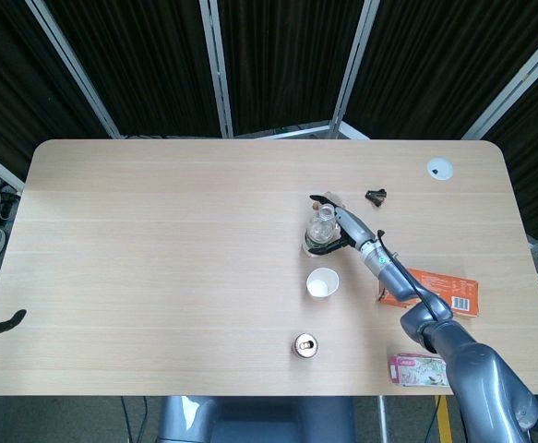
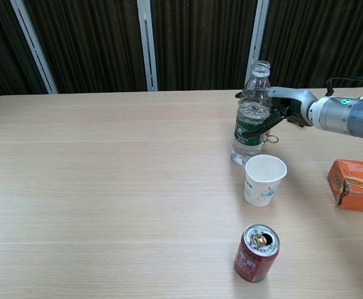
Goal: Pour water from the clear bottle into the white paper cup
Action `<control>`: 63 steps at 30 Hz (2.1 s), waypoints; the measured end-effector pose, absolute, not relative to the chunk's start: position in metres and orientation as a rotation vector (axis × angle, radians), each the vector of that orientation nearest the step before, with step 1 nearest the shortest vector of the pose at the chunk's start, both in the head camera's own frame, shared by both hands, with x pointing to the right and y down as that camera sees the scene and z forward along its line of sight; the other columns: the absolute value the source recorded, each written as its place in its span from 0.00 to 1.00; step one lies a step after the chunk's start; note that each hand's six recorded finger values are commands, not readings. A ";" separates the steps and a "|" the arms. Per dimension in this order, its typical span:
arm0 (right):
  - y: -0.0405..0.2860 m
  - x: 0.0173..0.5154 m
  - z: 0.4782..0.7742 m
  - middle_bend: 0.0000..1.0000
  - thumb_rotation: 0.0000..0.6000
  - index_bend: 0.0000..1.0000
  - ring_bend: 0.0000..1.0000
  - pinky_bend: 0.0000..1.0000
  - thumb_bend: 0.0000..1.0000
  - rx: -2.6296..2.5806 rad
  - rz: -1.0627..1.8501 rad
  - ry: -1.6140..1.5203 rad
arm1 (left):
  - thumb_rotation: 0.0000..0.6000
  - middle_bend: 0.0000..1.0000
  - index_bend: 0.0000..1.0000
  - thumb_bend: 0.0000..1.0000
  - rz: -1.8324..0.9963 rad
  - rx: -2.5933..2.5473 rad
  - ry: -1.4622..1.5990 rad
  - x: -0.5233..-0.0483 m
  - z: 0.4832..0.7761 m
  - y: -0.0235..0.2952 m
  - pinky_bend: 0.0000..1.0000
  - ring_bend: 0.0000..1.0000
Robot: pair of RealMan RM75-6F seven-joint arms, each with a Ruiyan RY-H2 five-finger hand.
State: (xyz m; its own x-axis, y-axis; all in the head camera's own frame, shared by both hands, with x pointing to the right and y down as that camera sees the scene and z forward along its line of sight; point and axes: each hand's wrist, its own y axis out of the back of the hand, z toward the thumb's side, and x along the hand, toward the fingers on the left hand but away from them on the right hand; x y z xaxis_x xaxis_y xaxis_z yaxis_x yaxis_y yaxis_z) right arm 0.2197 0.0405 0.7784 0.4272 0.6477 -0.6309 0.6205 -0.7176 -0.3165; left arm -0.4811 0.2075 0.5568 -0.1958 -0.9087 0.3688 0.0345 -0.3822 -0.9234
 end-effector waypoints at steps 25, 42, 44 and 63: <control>0.037 0.217 0.786 0.38 1.00 0.22 0.29 0.31 0.02 -2.598 1.170 -1.302 | 1.00 0.00 0.00 0.00 -1.680 -1.335 1.078 -0.481 0.559 0.207 0.00 0.00; 0.040 0.215 0.785 0.56 1.00 0.47 0.49 0.45 0.44 -2.575 1.128 -1.314 | 1.00 0.00 0.00 0.00 -1.690 -1.330 1.073 -0.481 0.561 0.207 0.00 0.00; 0.039 0.215 0.784 0.56 1.00 0.47 0.49 0.46 0.45 -2.577 1.113 -1.322 | 1.00 0.00 0.00 0.00 -1.689 -1.331 1.072 -0.481 0.561 0.207 0.00 0.00; 0.017 0.256 0.703 0.56 1.00 0.46 0.49 0.46 0.49 -2.333 0.883 -1.163 | 1.00 0.00 0.00 0.00 -1.616 -1.406 1.077 -0.470 0.552 0.210 0.00 0.00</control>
State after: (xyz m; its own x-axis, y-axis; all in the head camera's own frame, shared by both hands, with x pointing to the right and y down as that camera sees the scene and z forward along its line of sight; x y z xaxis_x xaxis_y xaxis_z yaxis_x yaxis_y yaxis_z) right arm 0.2560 0.0167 0.7030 0.4580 0.8114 -0.3631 0.5680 -0.5813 -0.5826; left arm -0.4699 0.2097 0.5517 -0.1385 -0.9139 0.3817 -0.0008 -0.3853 -0.9228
